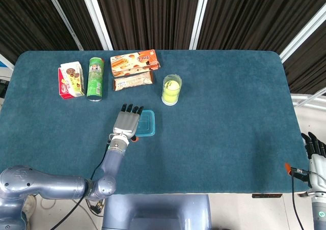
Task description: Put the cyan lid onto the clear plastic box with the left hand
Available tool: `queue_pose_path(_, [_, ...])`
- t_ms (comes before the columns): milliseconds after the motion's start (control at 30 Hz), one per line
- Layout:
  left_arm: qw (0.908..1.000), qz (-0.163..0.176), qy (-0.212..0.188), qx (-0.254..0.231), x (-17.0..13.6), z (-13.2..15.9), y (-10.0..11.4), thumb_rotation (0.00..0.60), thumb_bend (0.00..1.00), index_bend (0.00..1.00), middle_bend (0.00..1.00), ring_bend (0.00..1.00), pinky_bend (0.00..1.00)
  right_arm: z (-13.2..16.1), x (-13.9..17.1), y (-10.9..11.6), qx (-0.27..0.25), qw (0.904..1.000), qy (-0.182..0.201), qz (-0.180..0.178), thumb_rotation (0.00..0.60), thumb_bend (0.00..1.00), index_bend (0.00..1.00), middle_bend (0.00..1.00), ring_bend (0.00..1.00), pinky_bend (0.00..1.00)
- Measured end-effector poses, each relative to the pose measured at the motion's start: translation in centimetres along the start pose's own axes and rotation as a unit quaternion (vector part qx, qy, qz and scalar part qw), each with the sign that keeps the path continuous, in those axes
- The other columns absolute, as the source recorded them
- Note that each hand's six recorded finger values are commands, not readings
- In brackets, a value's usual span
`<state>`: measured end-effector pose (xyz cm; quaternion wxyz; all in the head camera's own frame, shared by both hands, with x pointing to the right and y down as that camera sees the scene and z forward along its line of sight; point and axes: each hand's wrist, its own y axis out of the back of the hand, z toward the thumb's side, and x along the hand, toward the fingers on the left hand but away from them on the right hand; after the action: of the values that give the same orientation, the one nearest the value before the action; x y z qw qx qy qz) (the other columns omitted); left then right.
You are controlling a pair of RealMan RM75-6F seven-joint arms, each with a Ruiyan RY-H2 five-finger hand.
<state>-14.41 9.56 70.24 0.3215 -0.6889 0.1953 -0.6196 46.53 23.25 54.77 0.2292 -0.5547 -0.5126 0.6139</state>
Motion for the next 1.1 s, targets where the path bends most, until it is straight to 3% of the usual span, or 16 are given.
queue_pose_path(600, [0.9995, 0.008, -0.027, 0.015, -1.2, 0.6, 0.6, 0.600, 0.10, 0.04, 0.08, 0.00, 0.00, 0.0, -0.1, 0.0, 0.003, 1.0000, -0.001, -0.002, 0.600, 0.29, 0.10, 0.00, 0.00, 0.00])
queue_pose_path(833, [0.9972, 0.049, -0.049, 0.026, -1.6, 0.6, 2.3, 0.600, 0.18, 0.16, 0.19, 0.00, 0.00, -0.1, -0.1, 0.1, 0.003, 1.0000, -0.003, -0.005, 0.600, 0.29, 0.10, 0.00, 0.00, 0.00])
queue_pose_path(1100, [0.9921, 0.084, -0.093, -0.002, -2.2, 0.1, 4.5, 0.600, 0.25, 0.34, 0.34, 0.01, 0.02, -0.1, -0.1, 0.1, 0.003, 1.0000, -0.007, -0.006, 0.600, 0.29, 0.10, 0.00, 0.00, 0.00])
